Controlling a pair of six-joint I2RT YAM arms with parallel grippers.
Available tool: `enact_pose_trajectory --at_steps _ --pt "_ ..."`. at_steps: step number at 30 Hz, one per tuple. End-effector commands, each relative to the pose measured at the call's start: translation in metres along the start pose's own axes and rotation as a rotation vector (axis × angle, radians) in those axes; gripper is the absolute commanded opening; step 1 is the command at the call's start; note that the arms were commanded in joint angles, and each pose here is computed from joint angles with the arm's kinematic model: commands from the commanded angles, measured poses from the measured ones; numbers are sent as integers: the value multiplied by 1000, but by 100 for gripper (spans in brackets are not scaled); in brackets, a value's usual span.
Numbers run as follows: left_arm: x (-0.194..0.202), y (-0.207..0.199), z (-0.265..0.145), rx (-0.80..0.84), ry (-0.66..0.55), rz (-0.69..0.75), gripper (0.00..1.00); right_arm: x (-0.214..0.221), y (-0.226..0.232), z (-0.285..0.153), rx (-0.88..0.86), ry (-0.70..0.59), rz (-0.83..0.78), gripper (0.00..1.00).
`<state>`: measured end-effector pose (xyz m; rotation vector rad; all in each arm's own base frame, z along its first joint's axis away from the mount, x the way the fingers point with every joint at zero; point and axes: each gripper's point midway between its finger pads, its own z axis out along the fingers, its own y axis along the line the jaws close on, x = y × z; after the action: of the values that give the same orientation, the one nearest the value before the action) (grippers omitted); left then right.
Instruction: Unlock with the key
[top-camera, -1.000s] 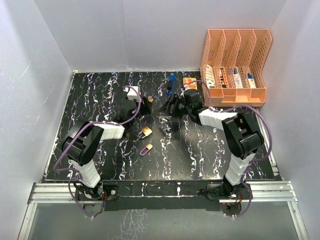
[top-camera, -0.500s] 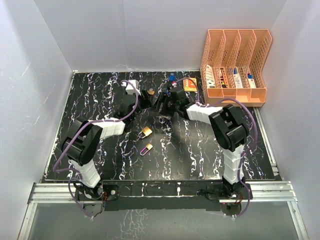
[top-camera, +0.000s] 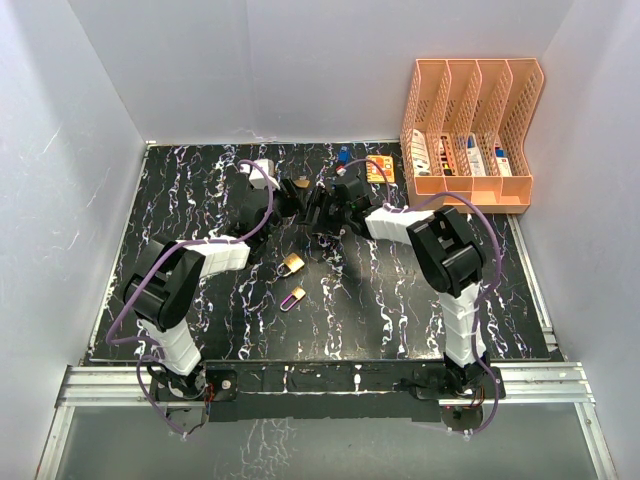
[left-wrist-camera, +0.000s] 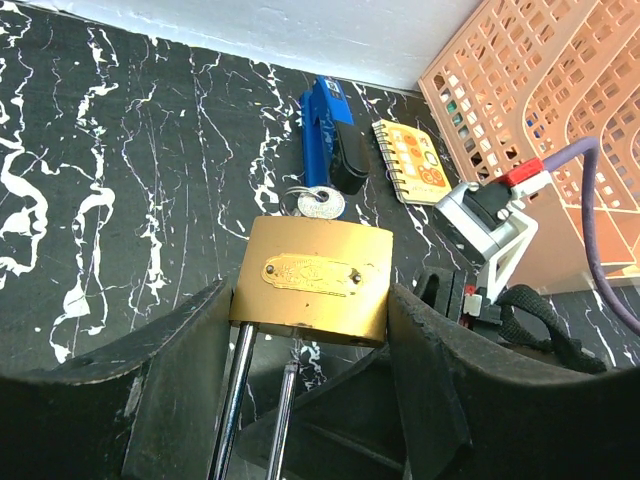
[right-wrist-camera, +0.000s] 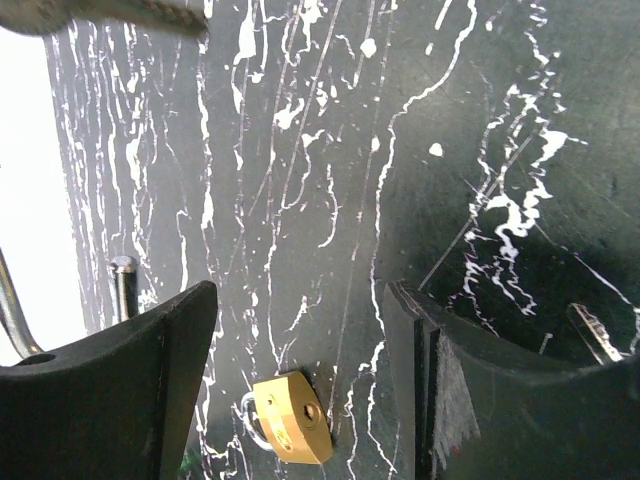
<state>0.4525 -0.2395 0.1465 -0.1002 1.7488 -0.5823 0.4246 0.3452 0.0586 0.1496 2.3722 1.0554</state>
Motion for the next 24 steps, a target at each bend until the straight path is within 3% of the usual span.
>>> enact_pose_trajectory --at_steps 1,17,24 --pt "-58 -34 -6 107 -156 -48 0 -24 37 2 -104 -51 -30 66" --pt "-62 -47 -8 171 -160 -45 0 -20 50 6 -175 5 -54 67" --pt "-63 -25 -12 80 -163 32 0 -26 30 -15 -145 -29 -20 67"
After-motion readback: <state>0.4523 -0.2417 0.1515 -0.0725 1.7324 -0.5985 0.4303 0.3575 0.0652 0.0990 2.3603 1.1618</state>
